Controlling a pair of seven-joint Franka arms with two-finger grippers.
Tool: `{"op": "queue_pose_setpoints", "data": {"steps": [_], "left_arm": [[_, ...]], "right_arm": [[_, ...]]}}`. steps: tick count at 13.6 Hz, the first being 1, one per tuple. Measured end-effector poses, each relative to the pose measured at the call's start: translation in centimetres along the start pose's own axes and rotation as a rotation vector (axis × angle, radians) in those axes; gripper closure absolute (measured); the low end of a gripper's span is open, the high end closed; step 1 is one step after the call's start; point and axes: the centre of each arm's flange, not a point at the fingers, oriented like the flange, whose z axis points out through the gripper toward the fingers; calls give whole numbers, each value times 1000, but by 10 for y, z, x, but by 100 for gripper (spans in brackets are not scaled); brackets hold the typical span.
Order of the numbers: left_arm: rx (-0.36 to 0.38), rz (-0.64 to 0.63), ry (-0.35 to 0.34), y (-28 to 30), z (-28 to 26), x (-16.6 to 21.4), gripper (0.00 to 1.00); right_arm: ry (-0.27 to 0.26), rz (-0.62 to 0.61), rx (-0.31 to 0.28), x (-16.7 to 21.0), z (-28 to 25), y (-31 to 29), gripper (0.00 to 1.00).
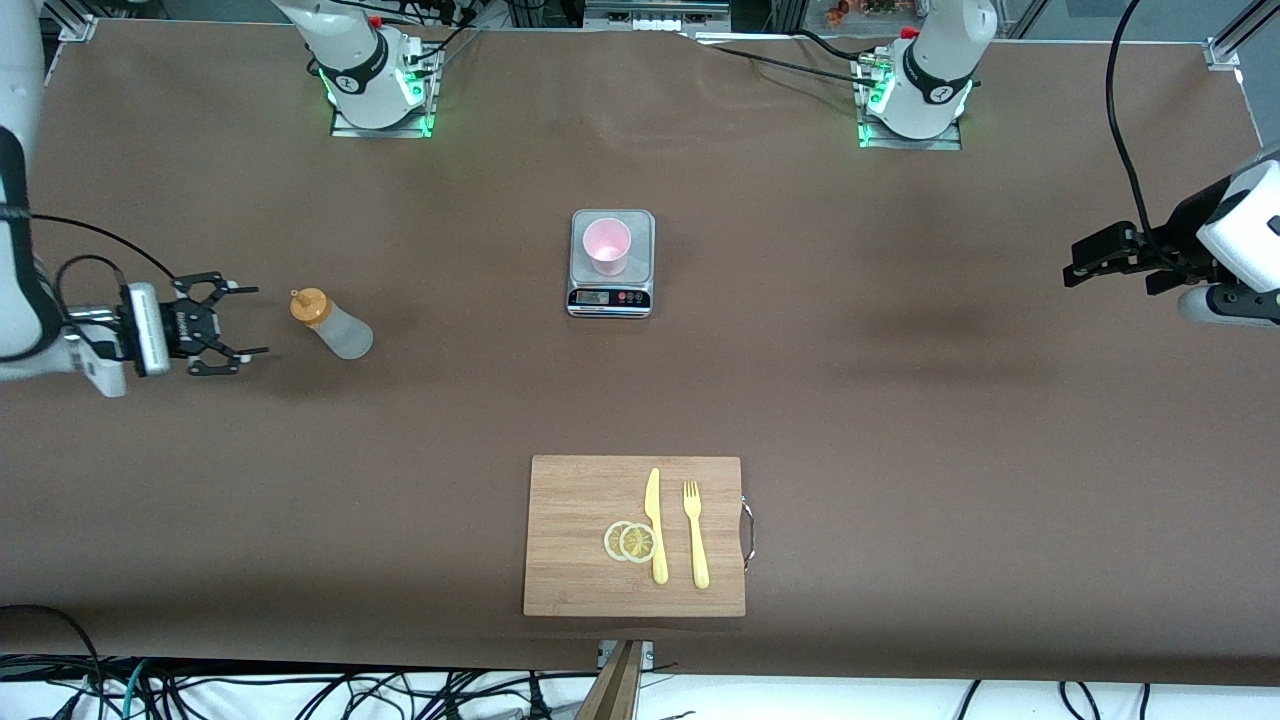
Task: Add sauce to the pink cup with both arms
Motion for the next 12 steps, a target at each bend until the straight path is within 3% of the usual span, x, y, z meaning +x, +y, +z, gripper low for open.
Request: {"op": "queue_pose_setpoints", "data": {"steps": [3, 6, 12], "left_arm": [[0, 0, 0, 0, 0, 0, 0], [0, 0, 0, 0, 0, 0, 0], [0, 0, 0, 0, 0, 0, 0]], "right_arm": [[-185, 205, -85, 77, -28, -31, 0], [-315, 420, -181, 141, -36, -60, 0], [-427, 859, -440, 204, -41, -82, 0]]}}
